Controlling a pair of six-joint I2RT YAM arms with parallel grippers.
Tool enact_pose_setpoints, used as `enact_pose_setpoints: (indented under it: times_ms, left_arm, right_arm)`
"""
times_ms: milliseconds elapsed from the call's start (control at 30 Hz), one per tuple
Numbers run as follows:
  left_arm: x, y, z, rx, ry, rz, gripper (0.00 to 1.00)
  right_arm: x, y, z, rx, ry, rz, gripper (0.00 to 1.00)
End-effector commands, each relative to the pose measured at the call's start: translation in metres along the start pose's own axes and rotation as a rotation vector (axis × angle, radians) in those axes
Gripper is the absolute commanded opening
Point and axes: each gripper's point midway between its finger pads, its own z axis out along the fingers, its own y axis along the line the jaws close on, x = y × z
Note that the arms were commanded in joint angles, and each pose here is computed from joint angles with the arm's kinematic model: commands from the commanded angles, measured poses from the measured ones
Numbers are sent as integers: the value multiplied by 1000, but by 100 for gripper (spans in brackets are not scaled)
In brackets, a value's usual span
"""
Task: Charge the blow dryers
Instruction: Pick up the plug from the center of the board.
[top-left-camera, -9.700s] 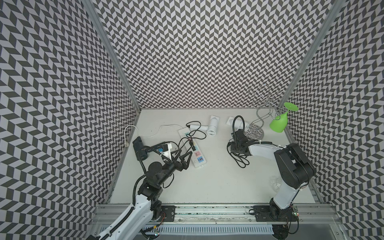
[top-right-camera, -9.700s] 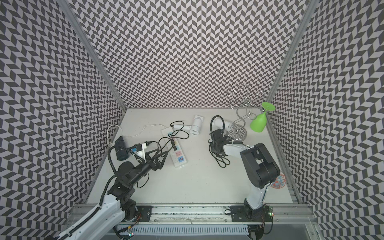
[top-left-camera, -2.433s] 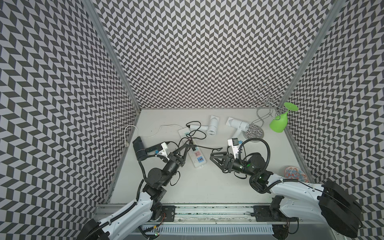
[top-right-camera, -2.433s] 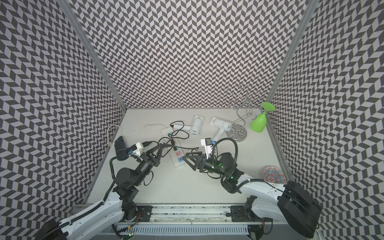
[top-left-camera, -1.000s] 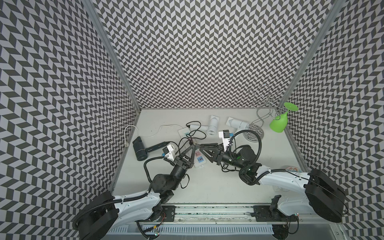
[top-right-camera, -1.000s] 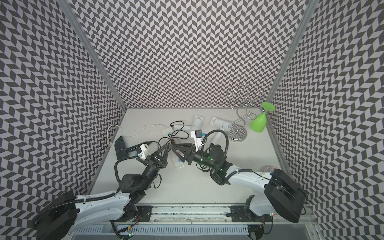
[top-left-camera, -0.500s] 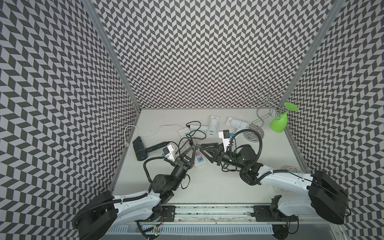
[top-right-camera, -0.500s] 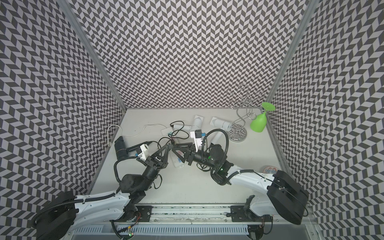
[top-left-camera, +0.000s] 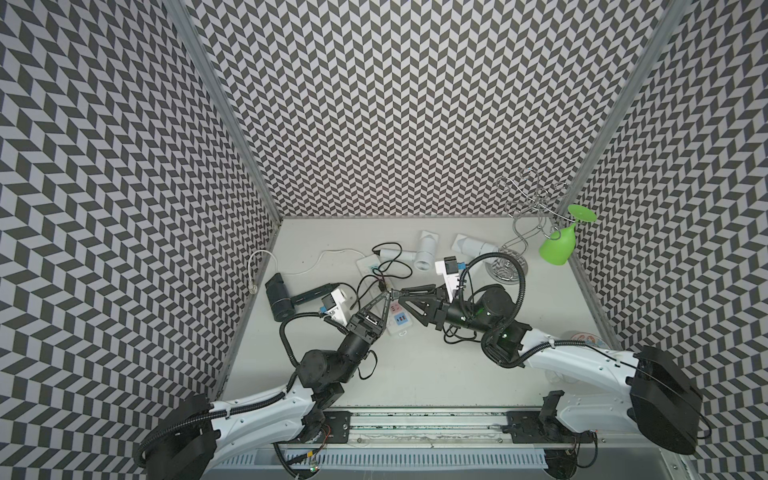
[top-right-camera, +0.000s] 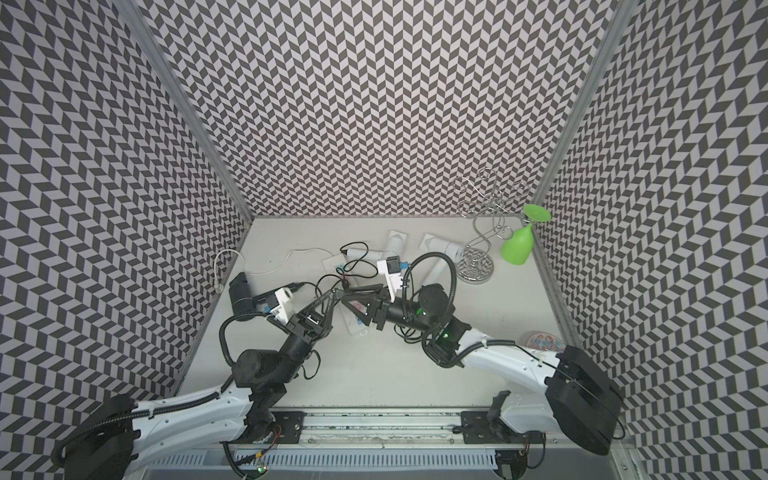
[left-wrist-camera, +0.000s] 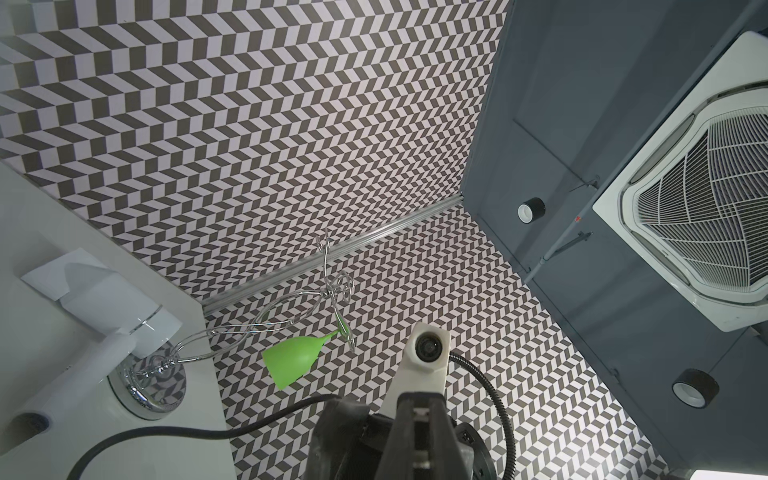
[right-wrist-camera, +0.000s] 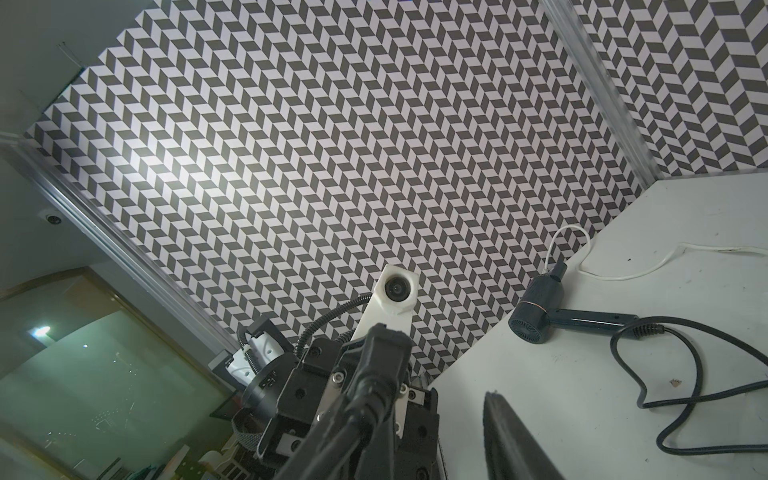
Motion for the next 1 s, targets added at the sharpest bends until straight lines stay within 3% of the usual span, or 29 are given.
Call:
enact_pose_setpoints:
  times_ms: [0,100,433,633,733,800,967]
  left_arm:
    - [21,7,2,-28,102,42,9]
    - [23,7,3,-31,114,42,8]
    - [23,26,-5,-89,116,16,8]
    - [23,28,-5,-95,116,19,8]
    - [21,30,-6,-99,109,20,8]
    - [18,29,-7,-95,96,18,8]
    - [9,27,-9,-88,68,37,8]
  right_arm:
    - [-16,32,1,-93,0,-14,32]
    - [-16,34,2,-99,8,-8,26]
    - [-16,33,-2,-106,-8,-15,26]
    - [-14,31,-2,-111,-5,-9,5]
    - [-15,28,-3,-105,-7,-5,1]
    - [-15,27,-4,-100,-6,0,6]
    - [-6,29,-7,-132,24,35,31]
